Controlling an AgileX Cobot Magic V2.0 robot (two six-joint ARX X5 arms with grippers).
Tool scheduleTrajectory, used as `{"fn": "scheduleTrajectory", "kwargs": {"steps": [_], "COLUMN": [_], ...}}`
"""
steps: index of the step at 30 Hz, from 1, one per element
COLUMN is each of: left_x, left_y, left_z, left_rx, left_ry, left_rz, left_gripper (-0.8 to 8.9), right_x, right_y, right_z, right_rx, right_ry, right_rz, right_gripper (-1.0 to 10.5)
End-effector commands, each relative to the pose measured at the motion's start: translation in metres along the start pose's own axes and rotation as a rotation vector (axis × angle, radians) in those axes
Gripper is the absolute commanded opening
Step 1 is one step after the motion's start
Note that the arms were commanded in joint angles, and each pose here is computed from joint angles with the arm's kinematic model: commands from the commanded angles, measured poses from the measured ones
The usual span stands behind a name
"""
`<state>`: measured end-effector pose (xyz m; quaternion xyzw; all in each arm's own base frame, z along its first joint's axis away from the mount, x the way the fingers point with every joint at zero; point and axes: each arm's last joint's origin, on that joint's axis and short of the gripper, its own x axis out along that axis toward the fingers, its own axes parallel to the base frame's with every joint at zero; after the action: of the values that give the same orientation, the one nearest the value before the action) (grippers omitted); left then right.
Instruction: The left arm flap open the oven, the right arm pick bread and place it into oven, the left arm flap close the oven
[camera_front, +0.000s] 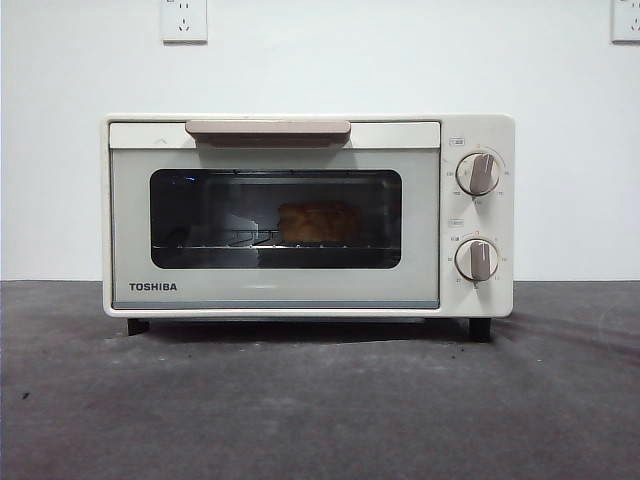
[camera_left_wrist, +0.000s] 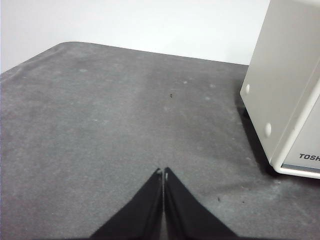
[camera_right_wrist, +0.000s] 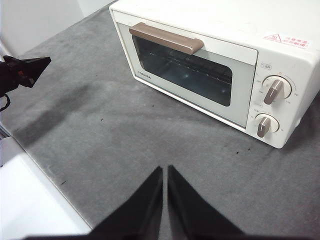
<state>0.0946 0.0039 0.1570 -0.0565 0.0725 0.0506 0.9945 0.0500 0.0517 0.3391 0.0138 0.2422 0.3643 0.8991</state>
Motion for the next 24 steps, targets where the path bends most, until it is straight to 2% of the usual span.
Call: {"fn": "scheduleTrajectory", "kwargs": {"steps": [1, 3, 6, 8, 14, 19, 24], "left_x": [0.002, 0.002, 0.002, 0.002, 0.002, 0.002, 0.002], "left_y": [0.001, 0.001, 0.001, 0.001, 0.001, 0.001, 0.001], "left_z": [-0.007, -0.007, -0.007, -0.007, -0.007, -0.007, -0.007], "left_rx": [0.014, 0.014, 0.014, 0.013, 0.013, 0.013, 0.013], "left_ry": [0.026, 0.026, 0.026, 0.026, 0.026, 0.026, 0.026], "left_rz": [0.004, 0.004, 0.004, 0.004, 0.004, 0.004, 0.004], "left_gripper": [0.09, 0.09, 0.09, 0.09, 0.09, 0.09, 0.09], "right_x": [-0.004, -0.005, -0.001, 0.003, 0.018, 0.043, 0.068], "right_y": [0.000, -0.003, -0.013, -0.024, -0.057, -0.081, -0.100], "right_z": [0.004, 0.004, 0.004, 0.000, -0.053, -0.107, -0.146], "right_rx": [-0.008, 0.008, 0.057, 0.084, 0.098, 0.114, 0.166], "right_ry": [-0.029, -0.046, -0.141, -0.253, -0.491, -0.483, -0.379], "right_rz": [-0.006, -0.036, -0.151, -0.246, -0.514, -0.648, -0.697], "right_gripper": [0.1, 0.1, 0.1, 0.1, 0.1, 0.1, 0.1]}}
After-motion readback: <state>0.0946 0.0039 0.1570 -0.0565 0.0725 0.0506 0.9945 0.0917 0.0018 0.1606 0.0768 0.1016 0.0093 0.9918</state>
